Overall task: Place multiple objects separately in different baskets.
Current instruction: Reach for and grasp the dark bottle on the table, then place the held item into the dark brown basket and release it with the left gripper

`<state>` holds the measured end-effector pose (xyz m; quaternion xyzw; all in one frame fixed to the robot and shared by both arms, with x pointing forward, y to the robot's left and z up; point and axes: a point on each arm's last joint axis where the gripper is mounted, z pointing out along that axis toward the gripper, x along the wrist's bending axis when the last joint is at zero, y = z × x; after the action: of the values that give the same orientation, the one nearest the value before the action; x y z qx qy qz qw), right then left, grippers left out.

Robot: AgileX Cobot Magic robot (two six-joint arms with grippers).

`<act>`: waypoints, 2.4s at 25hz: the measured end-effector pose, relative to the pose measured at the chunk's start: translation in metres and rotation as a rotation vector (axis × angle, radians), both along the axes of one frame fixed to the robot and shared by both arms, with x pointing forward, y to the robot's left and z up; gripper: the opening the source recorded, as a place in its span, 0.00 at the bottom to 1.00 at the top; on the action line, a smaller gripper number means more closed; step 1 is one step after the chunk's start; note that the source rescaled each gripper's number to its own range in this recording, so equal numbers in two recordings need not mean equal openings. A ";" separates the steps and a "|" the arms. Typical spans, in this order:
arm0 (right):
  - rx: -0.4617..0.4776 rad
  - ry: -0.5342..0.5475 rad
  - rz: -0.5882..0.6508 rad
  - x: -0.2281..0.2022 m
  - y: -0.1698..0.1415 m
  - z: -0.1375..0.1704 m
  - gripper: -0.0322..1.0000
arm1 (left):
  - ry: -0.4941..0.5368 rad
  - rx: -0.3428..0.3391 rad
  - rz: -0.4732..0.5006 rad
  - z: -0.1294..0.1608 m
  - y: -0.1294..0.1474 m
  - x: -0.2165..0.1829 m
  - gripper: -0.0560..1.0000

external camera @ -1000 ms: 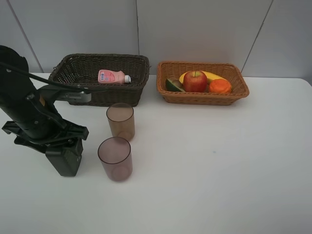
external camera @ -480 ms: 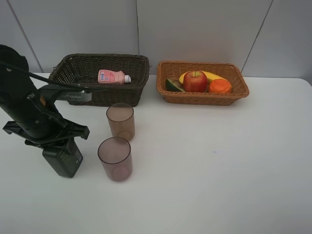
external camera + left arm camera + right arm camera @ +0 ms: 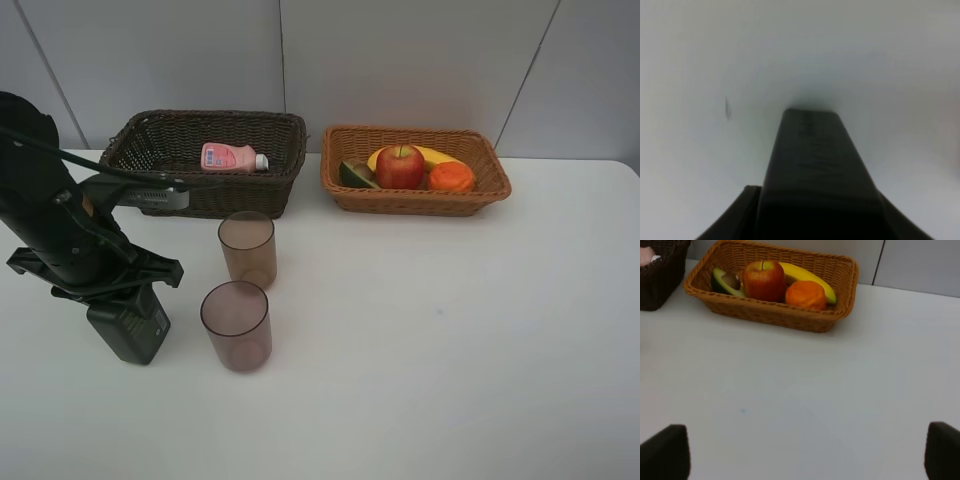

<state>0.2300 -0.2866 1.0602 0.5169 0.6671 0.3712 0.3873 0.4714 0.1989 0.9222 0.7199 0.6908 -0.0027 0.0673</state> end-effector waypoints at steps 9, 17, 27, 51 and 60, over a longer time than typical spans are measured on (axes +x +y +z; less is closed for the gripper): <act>0.000 0.000 0.000 0.000 0.000 0.000 0.98 | 0.067 0.011 -0.005 0.013 -0.005 0.008 0.55; 0.000 0.000 0.000 0.000 0.000 0.000 0.98 | 0.089 0.025 -0.031 0.049 -0.013 0.028 0.55; 0.000 0.000 0.000 0.000 0.000 0.000 0.98 | -0.052 0.138 -0.121 0.118 -0.013 0.062 0.55; 0.000 0.000 0.000 0.000 0.000 0.000 0.98 | -0.629 0.296 -0.443 0.146 0.007 0.162 0.55; 0.000 0.000 0.000 0.000 0.000 0.000 0.98 | -0.623 0.292 -0.498 0.092 -0.003 0.192 0.55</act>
<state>0.2300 -0.2866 1.0602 0.5169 0.6671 0.3712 0.3873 0.6632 0.1955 1.0140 0.8332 0.4355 0.2967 0.1676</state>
